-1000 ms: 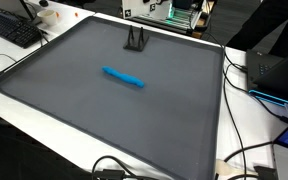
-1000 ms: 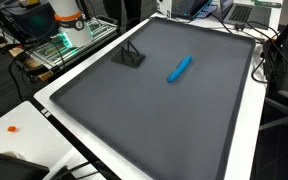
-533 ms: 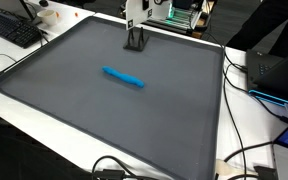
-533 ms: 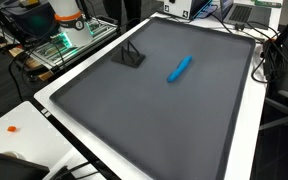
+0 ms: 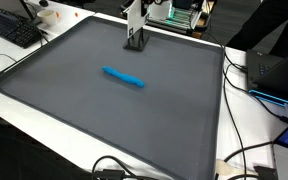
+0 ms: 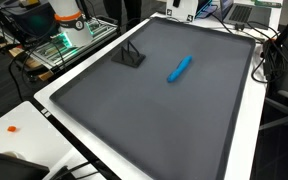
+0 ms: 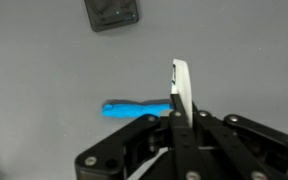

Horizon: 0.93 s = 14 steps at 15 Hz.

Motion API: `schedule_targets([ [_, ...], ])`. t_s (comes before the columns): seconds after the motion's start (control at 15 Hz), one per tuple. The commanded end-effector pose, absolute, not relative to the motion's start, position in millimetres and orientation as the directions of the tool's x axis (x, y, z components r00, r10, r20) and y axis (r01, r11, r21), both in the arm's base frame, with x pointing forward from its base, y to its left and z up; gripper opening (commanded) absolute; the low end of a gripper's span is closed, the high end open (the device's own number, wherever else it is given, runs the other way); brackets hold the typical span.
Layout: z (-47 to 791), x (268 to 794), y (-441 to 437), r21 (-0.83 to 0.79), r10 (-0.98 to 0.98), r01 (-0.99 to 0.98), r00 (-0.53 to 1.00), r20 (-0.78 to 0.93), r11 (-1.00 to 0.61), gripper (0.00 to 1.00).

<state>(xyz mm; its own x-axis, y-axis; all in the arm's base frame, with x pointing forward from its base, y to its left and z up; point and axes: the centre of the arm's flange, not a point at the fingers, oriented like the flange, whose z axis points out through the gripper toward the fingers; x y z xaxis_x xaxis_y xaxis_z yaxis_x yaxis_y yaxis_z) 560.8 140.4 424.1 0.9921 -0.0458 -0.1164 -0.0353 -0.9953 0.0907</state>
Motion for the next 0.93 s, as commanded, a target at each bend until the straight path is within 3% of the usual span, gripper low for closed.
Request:
schedule_targets([
  [0.0, 424.5, 560.9, 140.4, 0.091, -0.046, -0.035, 0.992, -0.116, -0.995, 0.04],
  [0.33, 398.7, 577.2, 150.2, -0.012, 0.102, 0.101, 0.992, -0.074, -0.995, 0.01],
  [0.87, 337.0, 599.3, 171.3, 0.008, 0.166, 0.167, 0.982, -0.088, -0.986, 0.01],
])
